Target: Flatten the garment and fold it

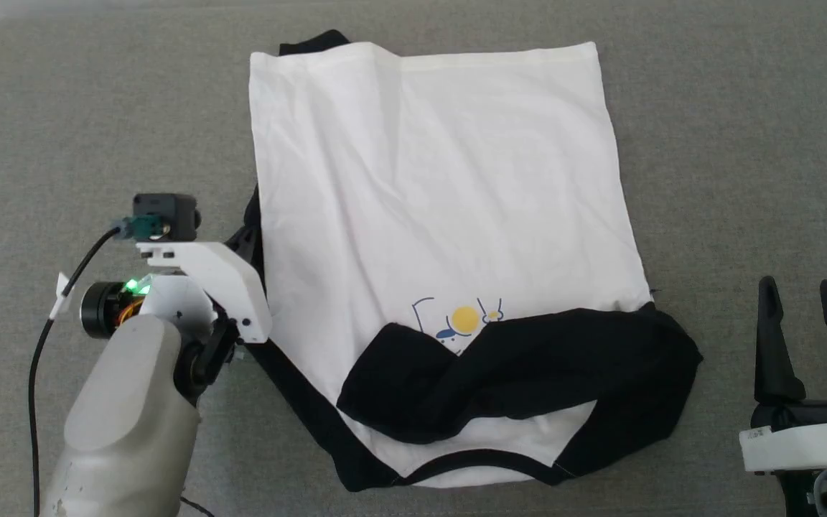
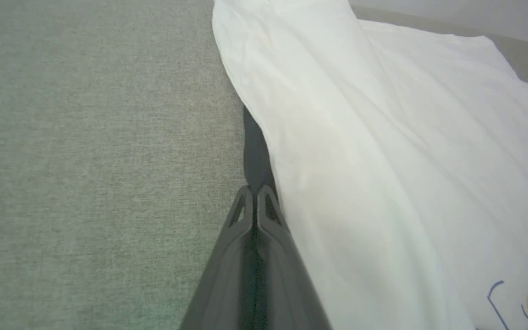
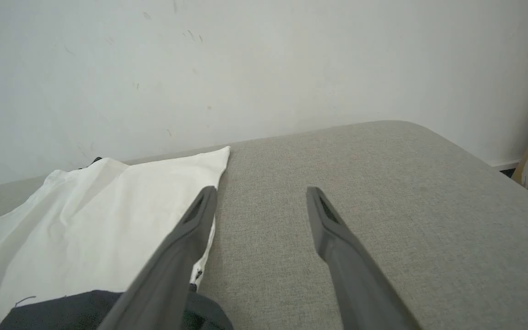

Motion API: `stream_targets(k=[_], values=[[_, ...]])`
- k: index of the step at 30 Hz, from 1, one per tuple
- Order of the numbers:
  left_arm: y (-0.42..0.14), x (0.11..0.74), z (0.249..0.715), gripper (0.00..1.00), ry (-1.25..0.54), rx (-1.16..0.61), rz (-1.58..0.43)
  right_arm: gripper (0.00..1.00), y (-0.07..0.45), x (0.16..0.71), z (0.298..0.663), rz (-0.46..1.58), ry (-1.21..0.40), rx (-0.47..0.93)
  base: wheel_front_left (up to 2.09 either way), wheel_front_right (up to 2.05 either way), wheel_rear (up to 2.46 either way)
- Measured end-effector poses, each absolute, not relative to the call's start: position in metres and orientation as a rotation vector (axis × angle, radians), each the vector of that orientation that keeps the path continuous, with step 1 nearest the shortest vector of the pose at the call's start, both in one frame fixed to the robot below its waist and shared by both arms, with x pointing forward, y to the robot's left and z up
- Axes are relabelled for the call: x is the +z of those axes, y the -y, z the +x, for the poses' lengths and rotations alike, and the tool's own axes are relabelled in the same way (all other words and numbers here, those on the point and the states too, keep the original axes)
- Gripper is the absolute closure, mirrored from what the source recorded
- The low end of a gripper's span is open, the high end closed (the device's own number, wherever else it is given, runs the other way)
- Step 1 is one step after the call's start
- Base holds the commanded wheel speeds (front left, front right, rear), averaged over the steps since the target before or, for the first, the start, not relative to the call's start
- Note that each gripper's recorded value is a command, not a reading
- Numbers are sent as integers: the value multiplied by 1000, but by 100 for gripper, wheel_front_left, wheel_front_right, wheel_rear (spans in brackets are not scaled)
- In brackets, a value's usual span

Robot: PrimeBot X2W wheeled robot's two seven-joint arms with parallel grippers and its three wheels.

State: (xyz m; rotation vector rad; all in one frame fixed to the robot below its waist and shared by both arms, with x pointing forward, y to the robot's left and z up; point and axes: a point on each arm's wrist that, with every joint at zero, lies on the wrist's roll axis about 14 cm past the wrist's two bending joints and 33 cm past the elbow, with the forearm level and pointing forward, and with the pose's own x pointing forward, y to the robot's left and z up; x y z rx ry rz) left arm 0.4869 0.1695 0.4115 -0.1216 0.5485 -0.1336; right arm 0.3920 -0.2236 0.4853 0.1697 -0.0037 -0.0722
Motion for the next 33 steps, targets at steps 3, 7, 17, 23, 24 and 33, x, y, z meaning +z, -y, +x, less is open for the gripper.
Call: stream_targets(k=[3, 7, 17, 23, 24, 33], values=[[-178, 424, 484, 100, -488, -102, -136, 0, 222, 489, 392, 172, 14, -65, 0, 0, 0], [-194, 435, 471, 100, -423, -33, -165, 0, 219, 494, 389, 176, 27, -57, 0, 0, 0], [-239, 439, 415, 100, -364, 160, -232, 0, 209, 502, 381, 185, 36, -25, 0, 0, 0], [-263, 432, 381, 100, -362, 295, -267, 0, 203, 505, 379, 188, 38, -5, 0, 0, 0], [-266, 430, 375, 100, -365, 314, -274, 0, 202, 505, 378, 189, 38, -3, 0, 0, 0], [-267, 411, 341, 100, -417, 373, -319, 0, 198, 508, 374, 192, 39, 11, 0, 0, 0]])
